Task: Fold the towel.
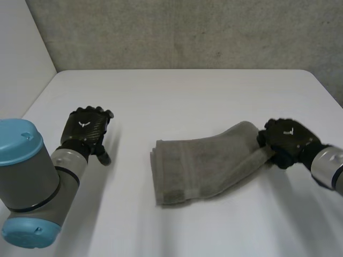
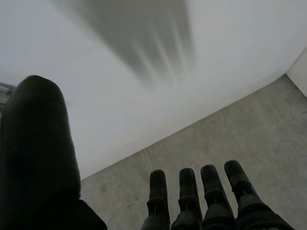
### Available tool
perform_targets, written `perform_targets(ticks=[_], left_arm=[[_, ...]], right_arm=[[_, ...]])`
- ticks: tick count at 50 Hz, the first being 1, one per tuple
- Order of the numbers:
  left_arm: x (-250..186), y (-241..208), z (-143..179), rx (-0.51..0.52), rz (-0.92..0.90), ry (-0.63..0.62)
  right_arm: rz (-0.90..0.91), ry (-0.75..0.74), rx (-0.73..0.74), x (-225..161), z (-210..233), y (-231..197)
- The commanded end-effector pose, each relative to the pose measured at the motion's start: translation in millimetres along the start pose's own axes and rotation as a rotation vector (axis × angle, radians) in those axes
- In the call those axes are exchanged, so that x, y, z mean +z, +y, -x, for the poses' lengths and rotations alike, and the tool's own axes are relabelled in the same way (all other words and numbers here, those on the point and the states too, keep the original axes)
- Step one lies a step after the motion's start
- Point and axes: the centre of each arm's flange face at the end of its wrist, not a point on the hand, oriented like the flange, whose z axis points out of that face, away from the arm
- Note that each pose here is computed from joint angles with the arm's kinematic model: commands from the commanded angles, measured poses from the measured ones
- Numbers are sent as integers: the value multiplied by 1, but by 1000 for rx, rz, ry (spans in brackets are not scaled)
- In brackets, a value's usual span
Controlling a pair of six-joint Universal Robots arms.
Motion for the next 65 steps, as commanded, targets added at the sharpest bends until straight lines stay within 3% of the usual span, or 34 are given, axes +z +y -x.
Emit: perform_targets(ticks=[1,6,12,20,28,35,47,55,65], left_arm=[[4,-10,-1,-2,-35,1],[5,-12,0,-3,-42,-2],[5,-11,0,-3,-40,-3],[5,-14,-3,-3,-49,4],[8,-25,-12,-17,-90,27],[9,-44,-32,-111,-145,89],[-4,-53,-92,-123,-185,263],[-3,-23,-120,-93,-102,326],[-17,32,-111,-39,87,316]], right_arm=[[-91,-97,-62,2,33,-46],[-135,-209,-159,5,107,-70],[-142,-339,-224,0,173,-68],[-104,-398,-238,12,207,-47],[-114,-305,-226,14,196,-51],[-147,-191,-31,-8,149,-74],[-85,-85,244,0,87,-62],[-19,-126,311,15,81,-36],[41,-150,325,37,92,-12]])
